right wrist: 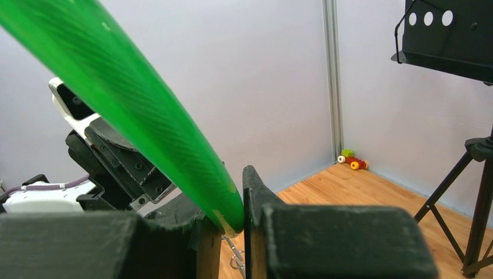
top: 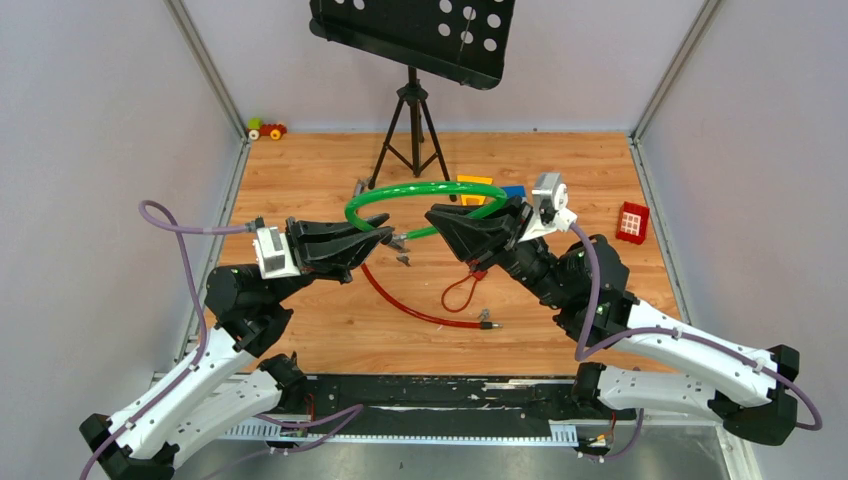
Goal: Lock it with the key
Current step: Lock the lock.
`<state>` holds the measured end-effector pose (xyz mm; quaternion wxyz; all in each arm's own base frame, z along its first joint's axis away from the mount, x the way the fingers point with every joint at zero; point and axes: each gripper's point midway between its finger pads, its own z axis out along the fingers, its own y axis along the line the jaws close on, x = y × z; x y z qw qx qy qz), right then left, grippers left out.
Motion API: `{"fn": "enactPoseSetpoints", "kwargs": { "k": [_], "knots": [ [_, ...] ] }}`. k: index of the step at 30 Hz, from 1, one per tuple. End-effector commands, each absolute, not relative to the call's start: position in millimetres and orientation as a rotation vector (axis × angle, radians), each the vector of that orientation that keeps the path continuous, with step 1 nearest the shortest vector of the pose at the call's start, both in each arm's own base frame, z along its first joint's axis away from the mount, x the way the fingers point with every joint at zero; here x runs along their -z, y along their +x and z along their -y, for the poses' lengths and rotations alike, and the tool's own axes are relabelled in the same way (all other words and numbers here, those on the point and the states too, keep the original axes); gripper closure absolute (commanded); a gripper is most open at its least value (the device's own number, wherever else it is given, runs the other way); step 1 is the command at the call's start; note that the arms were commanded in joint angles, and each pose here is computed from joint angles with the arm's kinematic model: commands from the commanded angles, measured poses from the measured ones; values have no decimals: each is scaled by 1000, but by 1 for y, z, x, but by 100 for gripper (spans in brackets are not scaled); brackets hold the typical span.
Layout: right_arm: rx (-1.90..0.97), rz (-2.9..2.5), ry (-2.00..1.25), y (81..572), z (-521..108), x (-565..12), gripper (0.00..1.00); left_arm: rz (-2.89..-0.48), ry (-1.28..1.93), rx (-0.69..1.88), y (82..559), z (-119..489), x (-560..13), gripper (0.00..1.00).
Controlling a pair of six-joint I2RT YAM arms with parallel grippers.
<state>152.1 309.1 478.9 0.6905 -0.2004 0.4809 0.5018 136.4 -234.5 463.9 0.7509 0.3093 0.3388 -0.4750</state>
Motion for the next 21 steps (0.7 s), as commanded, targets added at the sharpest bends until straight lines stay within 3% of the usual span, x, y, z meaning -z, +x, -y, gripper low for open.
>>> {"fn": "enactPoseSetpoints", "kwargs": {
  "k": [1, 21],
  "knots": [
    [-1195, -1049, -465, 143, -320, -485, 100, -712, 694, 1033, 132, 234, -472, 100],
    [-1180, -1209, -442, 167, -361, -426, 100, -690, 694, 1059, 128, 235, -474, 100]
  ]
}}
